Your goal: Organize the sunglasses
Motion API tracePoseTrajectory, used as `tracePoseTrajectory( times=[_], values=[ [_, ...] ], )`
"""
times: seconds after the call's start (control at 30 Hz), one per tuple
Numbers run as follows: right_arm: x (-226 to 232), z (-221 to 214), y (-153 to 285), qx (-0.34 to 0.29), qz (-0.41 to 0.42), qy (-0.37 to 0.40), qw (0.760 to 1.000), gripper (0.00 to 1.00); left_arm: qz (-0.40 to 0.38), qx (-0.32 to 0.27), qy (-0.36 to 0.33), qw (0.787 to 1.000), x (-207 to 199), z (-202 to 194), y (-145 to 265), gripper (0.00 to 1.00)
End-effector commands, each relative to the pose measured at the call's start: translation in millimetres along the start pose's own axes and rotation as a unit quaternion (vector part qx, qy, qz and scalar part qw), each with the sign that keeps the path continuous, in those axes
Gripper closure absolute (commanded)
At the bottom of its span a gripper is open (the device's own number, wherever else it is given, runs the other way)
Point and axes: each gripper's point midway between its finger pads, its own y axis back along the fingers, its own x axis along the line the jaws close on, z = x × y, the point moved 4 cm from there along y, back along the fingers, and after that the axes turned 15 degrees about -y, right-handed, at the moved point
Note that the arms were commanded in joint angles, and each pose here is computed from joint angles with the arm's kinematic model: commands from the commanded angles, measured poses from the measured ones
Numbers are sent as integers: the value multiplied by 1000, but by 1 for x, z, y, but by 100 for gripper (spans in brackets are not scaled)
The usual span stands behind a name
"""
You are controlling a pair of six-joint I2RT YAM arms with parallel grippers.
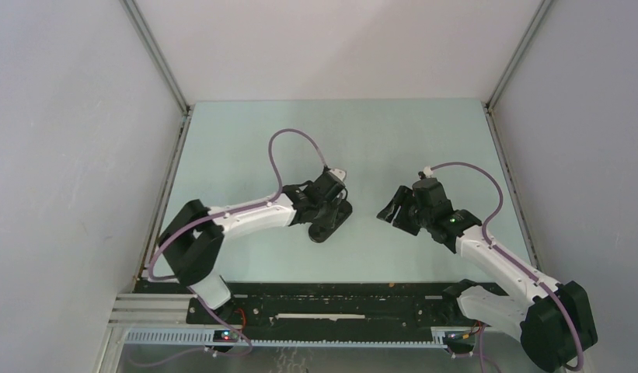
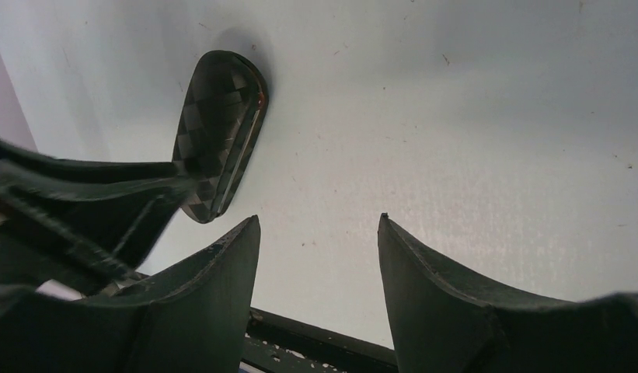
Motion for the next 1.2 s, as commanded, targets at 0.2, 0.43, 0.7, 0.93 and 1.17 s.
tracePoseTrajectory(
  times=[0.2, 0.43, 0.7, 0.93, 1.17],
  values=[
    [5, 4, 7, -12, 16, 1, 1000, 35, -39, 22, 18, 999, -14, -16, -24, 66],
    [13, 9, 19, -26, 36, 1, 999, 34, -29, -44, 16, 998, -4, 27, 31, 63],
    [32, 42, 67, -109, 22, 58, 992, 29, -14, -185, 45, 982, 26, 66, 140, 54],
    [47, 74, 119, -207, 20, 80, 975, 28, 31, -248, 118, 961, 80, 38, 187, 49],
    [32, 91, 134, -278, -5, 40, 960, 25, 92, -266, 162, 946, 108, -4, 193, 47]
  ],
)
